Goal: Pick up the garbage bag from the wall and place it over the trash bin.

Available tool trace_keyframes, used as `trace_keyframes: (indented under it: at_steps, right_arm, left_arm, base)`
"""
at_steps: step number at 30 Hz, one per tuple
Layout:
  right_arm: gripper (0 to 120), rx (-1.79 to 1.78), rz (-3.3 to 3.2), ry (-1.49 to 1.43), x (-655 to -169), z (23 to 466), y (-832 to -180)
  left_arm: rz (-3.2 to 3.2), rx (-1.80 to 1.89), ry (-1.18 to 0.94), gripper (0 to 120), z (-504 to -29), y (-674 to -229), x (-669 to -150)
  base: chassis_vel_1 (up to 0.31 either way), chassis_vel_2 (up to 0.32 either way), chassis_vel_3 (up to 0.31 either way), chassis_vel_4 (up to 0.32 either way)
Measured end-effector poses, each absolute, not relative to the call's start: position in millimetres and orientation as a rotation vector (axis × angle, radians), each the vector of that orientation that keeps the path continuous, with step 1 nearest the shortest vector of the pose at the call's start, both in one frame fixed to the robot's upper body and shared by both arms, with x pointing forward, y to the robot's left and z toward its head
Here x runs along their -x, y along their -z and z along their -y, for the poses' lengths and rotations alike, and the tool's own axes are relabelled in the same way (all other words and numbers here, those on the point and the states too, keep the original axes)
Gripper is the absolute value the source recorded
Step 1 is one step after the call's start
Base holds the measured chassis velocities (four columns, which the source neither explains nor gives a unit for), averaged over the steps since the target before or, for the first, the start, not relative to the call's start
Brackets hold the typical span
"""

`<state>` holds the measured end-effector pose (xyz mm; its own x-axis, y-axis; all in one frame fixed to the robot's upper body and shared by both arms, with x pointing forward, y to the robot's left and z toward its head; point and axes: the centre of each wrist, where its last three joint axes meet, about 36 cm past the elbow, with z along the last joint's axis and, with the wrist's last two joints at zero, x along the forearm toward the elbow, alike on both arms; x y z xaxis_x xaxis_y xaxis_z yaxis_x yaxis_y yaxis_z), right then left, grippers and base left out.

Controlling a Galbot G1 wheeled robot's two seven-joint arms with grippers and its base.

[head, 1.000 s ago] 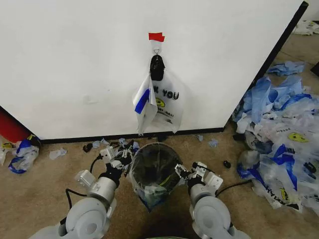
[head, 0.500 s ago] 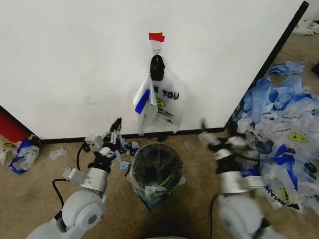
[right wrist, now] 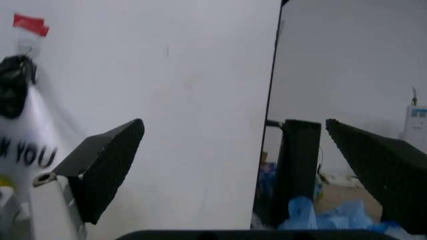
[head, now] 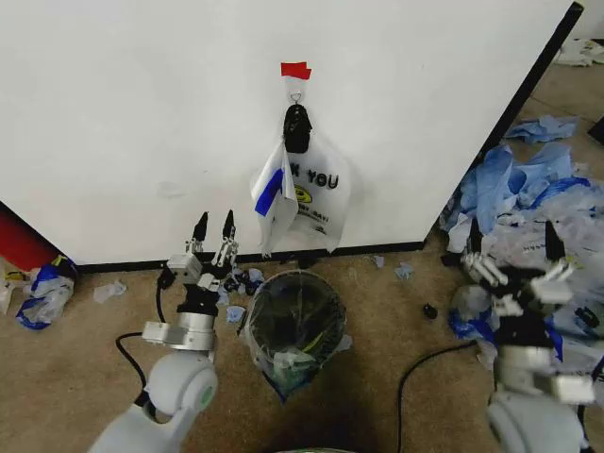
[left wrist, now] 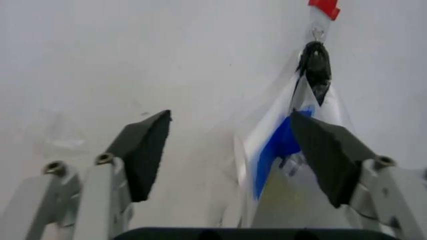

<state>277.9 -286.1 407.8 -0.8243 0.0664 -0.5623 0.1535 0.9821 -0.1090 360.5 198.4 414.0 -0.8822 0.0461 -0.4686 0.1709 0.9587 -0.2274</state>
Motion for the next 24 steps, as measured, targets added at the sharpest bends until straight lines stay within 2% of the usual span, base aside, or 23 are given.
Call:
trace_keyframes:
  at_steps: [4,7,24]
  right_arm:
    - [100,-0.140,-2.588,0.174,-257.4,280.1,-377.2]
    - [100,-0.131,-2.602,0.156,-253.7,279.4,-372.9]
    - [100,-0.017,-2.608,0.081,-267.4,277.6,-382.1]
  left_arm:
    - [-2.635,-0.123,0.375,95,-200.1,-409.0,-352.8]
    - [-2.627,-0.114,0.366,99,-206.1,-410.2,-350.8]
    - [-2.646,-0.084,0.287,100,-242.9,-403.3,-327.7]
  base:
    - [0.000,0.000,0.000,0.000]
    - [0.000,0.000,0.000,0.000]
    - [0.000,0.000,0.000,0.000]
